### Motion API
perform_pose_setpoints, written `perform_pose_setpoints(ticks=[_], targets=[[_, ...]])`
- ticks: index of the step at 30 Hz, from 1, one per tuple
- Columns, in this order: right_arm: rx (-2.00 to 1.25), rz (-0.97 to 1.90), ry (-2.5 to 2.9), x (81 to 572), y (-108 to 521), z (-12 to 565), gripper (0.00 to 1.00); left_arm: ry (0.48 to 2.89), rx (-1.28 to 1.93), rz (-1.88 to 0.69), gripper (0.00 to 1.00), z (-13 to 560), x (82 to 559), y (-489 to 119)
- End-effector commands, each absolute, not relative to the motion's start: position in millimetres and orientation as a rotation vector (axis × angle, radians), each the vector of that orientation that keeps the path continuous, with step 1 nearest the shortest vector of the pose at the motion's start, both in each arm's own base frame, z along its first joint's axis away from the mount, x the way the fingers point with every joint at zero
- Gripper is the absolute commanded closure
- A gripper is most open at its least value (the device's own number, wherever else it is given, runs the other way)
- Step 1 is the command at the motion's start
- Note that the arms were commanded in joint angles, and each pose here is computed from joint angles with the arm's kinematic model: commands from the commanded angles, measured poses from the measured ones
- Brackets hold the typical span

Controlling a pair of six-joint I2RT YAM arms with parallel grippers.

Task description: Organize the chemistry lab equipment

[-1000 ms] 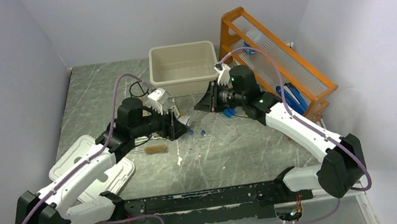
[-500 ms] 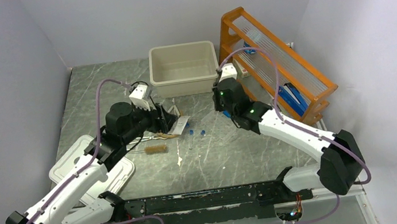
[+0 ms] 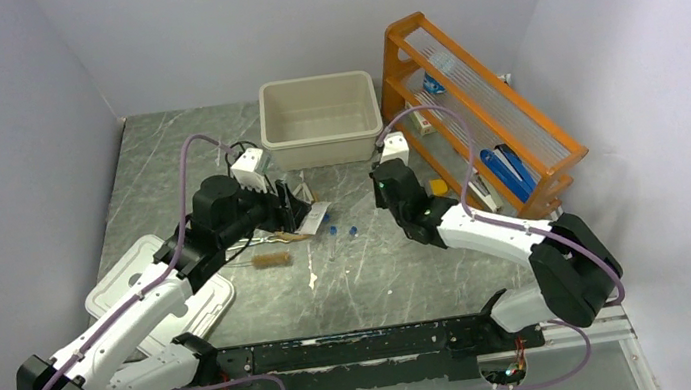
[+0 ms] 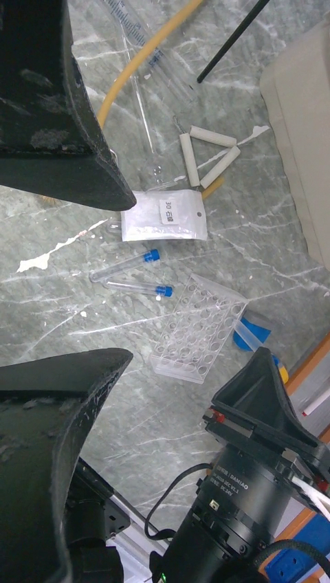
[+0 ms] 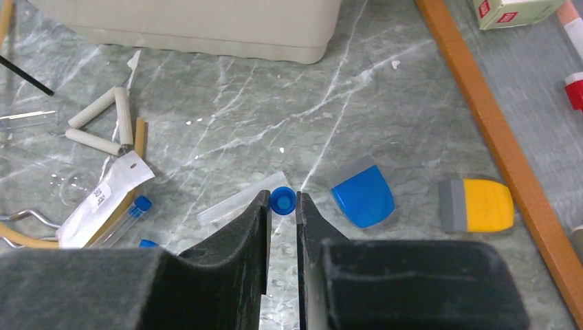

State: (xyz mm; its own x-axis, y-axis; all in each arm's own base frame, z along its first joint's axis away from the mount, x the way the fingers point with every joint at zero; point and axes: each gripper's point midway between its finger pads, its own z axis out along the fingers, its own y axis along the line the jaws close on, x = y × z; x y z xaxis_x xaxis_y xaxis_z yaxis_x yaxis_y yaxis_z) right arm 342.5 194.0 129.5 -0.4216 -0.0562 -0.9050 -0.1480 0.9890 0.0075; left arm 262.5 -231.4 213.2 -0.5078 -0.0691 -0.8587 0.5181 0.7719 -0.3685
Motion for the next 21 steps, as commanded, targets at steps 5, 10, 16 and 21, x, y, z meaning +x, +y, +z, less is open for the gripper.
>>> perform_pose_setpoints(ticks=[5,10,16,21], targets=[[-0.122,0.173,1.941,348.6,205.6,132.4,0.88,1.985,0.325,-0.739,0.23,212.3,262.6,-229.1],[-0.130,0.170,1.956,347.0,205.4,119.8,0.88,1.993,0.320,-0.735,0.23,209.8,262.3,-228.2],[-0.129,0.142,1.977,345.1,200.9,106.2,0.88,1.998,0.319,-0.735,0.24,207.9,261.8,-228.0],[-0.136,0.115,1.980,345.5,198.5,95.4,0.88,2.002,0.316,-0.729,0.23,206.0,262.2,-227.3]])
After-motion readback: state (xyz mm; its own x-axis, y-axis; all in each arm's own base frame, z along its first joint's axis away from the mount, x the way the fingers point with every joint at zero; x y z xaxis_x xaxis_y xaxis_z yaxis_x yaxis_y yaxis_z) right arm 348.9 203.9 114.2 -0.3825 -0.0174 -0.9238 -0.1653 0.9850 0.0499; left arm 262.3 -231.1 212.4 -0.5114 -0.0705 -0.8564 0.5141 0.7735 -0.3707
